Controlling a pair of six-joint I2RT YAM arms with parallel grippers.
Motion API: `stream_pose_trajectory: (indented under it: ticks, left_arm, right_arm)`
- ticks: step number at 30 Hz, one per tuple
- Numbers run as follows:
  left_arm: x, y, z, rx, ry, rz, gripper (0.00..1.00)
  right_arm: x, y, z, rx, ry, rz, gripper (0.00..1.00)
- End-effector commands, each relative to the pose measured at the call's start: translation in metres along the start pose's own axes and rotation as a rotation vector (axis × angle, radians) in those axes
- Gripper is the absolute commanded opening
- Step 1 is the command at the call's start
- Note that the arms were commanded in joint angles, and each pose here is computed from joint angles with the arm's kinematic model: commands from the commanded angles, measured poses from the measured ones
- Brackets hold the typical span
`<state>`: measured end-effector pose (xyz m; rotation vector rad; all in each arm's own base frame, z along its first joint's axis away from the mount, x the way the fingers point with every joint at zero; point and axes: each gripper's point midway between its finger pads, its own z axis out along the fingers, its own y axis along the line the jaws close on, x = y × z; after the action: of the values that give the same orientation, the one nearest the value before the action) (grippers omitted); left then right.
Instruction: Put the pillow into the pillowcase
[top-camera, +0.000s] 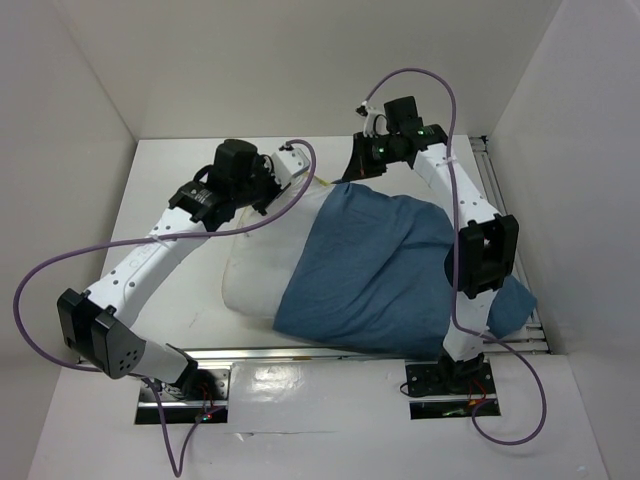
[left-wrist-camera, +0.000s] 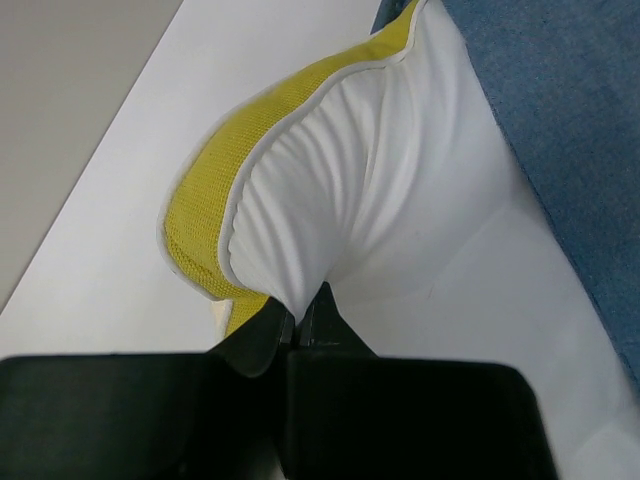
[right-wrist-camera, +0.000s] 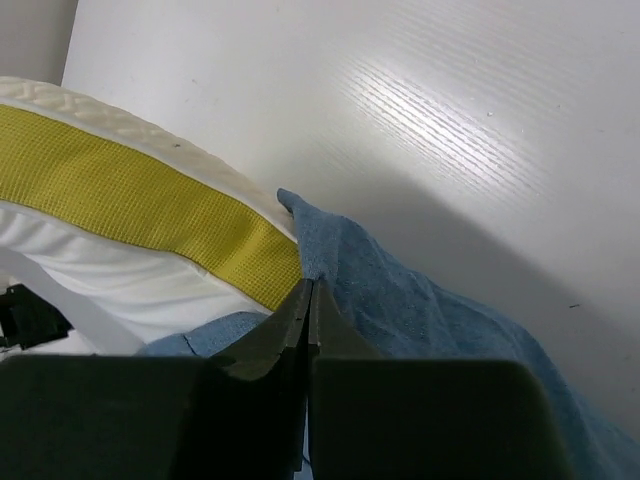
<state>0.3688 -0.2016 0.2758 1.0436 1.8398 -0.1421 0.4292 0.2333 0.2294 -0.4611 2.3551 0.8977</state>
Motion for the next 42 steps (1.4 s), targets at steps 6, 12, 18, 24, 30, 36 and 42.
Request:
stream_pose_trajectory:
  ticks: [6,12,18,24,30,36,42]
  left_arm:
    - [-0.04,0.02,-0.017,-0.08,-0.139,0.059,0.0]
    - [-0.047,0.014,-0.005,-0.08,-0.158,0.03,0.0]
    - [-0.063,0.017,0.001,-0.082,-0.201,-0.044,0.0]
    - [-0.087,0.006,0.0,0.0,-0.278,-0.107,0.0]
    - [-0.097,-0.022,-0.001,0.145,-0.339,-0.239,0.0]
    - [-0.09,-0.01,-0.009,0.301,-0.364,-0.499,0.0]
    - [-0.087,-0.006,-0.008,0.545,-0.364,-0.783,0.0]
  right_arm:
    - [-0.029,0.053,-0.027,-0.191,-0.066,-0.074,0.0]
    - [-0.043,0.134,-0.022,-0.428,-0.086,-0.246,0.0]
    - [-0.032,0.175,-0.004,-0.516,-0.051,-0.306,0.0]
    - [-0.033,0.205,0.001,-0.57,-0.082,-0.355,0.0]
    - [-0.065,0.219,-0.013,-0.528,-0.224,-0.406,0.0]
    - [-0.097,0.228,-0.039,-0.464,-0.381,-0.457,0.0]
    - [-0.102,0.245,-0.052,-0.476,-0.439,-0.505,0.0]
